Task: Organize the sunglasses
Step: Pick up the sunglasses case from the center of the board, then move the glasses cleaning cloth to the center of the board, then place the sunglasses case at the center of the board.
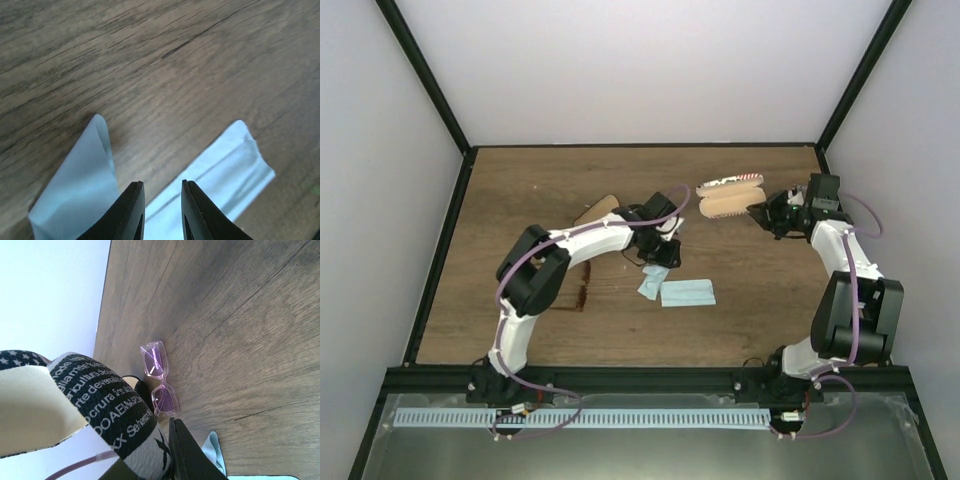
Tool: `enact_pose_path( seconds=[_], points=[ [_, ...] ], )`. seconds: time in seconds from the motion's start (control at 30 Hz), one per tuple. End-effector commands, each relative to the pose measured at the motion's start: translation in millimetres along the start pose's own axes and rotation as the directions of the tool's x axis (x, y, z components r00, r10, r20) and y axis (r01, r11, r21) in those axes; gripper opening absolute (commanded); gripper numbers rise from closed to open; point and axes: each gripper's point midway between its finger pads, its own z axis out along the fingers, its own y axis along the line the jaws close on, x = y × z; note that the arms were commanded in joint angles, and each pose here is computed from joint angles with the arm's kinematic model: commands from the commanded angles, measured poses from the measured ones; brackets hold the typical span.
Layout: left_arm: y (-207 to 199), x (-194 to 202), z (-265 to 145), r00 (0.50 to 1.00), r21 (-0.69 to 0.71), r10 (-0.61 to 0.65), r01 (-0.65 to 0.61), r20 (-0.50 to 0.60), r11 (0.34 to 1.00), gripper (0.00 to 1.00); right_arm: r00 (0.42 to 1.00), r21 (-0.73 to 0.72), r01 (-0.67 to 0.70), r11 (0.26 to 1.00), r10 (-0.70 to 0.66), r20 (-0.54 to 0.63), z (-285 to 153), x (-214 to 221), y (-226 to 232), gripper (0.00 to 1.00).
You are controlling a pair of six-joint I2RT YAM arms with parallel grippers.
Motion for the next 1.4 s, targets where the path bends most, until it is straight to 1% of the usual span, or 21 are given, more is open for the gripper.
enact_pose_path(
  seconds=[0.0,0.13,0.27,0.4,0.47,0.63,0.83,0.9,1.0,1.03,1.1,1.17,1.23,1.37],
  points=[
    [14.5,5.4,21.6,0.998,-0.032,0.022,-0.024,-0.054,0.999,0.23,0.999,-0.033,0.040,0.999,-0.040,-0.007,-10.6,6.6,10.7,0.01],
    [32.3,24.4,32.0,0.993,-0.085,0.021,-0.031,-0.116,0.996,0.23,0.999,-0.022,0.043,0.999,-0.043,-0.020,-8.1,10.8,2.5,0.01],
    [61.5,39.0,32.6,0.990,-0.144,-0.034,0.014,-0.138,0.989,0.23,0.998,-0.014,0.049,0.999,-0.049,-0.026,-7.2,15.0,-4.0,0.01],
    [92.7,39.9,16.0,0.989,-0.199,-0.097,0.074,-0.107,0.977,0.23,0.998,-0.010,0.046,0.999,-0.046,-0.042,-6.7,21.9,-11.5,0.01],
    [106.6,39.1,4.2,0.990,-0.234,-0.109,0.085,-0.091,0.968,0.23,0.998,-0.002,0.044,0.999,-0.044,-0.049,-6.6,25.7,-16.8,0.01],
    [125.3,40.7,-21.6,0.992,-0.309,-0.102,0.076,-0.069,0.948,0.24,0.997,0.006,0.025,1.000,-0.025,-0.074,-3.8,37.8,-31.6,0.01],
    [148.8,54.1,-46.0,0.990,-0.378,-0.137,0.111,-0.043,0.919,0.24,0.994,0.017,0.011,1.000,-0.009,-0.112,3.7,59.5,-43.9,0.01],
    [154.1,56.2,-52.6,0.989,-0.398,-0.144,0.122,-0.025,0.909,0.27,0.992,0.022,0.012,1.000,-0.010,-0.129,9.1,68.4,-46.1,0.01],
    [150.0,45.6,-65.4,0.989,-0.400,-0.145,0.147,0.034,0.905,0.34,0.986,0.030,0.017,0.999,-0.012,-0.164,20.9,84.9,-47.6,0.01],
    [146.0,39.6,-70.7,0.987,-0.391,-0.147,0.158,0.060,0.907,0.38,0.985,0.033,0.021,0.999,-0.015,-0.174,25.0,89.5,-47.1,0.01],
    [134.6,23.6,-83.6,0.982,-0.360,-0.146,0.179,0.118,0.915,0.50,0.982,0.038,0.026,0.999,-0.018,-0.189,32.5,97.0,-47.1,0.01],
    [120.3,8.2,-96.3,0.975,-0.315,-0.149,0.195,0.167,0.929,0.58,0.979,0.039,0.025,0.999,-0.016,-0.203,39.9,103.4,-49.0,0.01],
    [102.6,-7.8,-109.2,0.967,-0.253,-0.153,0.203,0.206,0.946,0.60,0.976,0.057,0.026,0.998,-0.013,-0.218,48.6,109.4,-55.6,0.01],
    [69.2,-37.3,-136.3,0.947,-0.147,-0.152,0.199,0.282,0.969,0.61,0.964,0.072,0.017,0.997,0.002,-0.265,67.5,127.1,-64.9,0.01]
  ],
)
